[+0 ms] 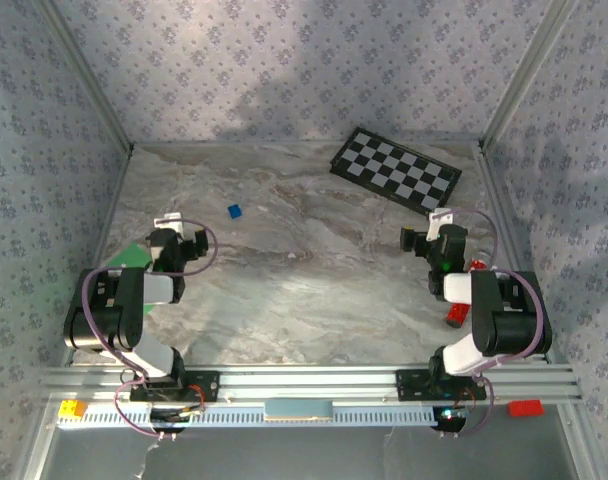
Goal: Fold a paper plane with a square sheet of paper (pick it up from the middle)
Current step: Move the square sheet of paper to the center of the table.
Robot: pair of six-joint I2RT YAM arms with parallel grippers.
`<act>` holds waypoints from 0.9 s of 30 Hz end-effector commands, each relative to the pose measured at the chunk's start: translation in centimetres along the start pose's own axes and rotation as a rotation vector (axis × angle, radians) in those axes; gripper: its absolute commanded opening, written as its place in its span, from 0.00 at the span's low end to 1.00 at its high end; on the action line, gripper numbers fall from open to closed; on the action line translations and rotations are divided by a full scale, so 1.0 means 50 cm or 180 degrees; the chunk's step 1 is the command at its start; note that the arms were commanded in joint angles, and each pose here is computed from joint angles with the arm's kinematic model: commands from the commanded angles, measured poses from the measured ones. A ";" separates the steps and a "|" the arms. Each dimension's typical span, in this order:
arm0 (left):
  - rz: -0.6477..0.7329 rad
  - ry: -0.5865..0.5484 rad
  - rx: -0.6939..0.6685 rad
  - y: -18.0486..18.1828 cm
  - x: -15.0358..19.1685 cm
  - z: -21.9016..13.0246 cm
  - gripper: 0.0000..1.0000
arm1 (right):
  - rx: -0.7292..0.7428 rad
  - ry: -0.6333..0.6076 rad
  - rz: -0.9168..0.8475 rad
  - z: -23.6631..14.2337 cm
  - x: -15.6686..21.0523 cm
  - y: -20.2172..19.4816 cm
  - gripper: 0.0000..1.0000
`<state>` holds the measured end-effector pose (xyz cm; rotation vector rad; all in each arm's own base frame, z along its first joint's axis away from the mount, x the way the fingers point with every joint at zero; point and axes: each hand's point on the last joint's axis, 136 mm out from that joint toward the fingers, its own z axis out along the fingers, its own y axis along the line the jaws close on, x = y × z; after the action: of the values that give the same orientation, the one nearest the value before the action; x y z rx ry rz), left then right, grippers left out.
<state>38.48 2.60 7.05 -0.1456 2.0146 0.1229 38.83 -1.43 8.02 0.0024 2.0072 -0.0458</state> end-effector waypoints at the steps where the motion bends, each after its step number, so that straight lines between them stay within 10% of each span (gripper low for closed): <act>1: 0.0007 -0.0208 0.0064 -0.010 -0.044 0.002 1.00 | 0.0024 -0.0004 0.0005 0.004 -0.001 -0.003 1.00; 27: -0.0024 -0.0195 0.0122 -0.010 -0.042 0.003 1.00 | 0.0018 -0.0004 0.0029 0.004 0.000 -0.006 1.00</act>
<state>38.54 2.27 7.02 -0.1315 2.0167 0.0958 38.82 -1.58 8.02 0.0061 2.0073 -0.0477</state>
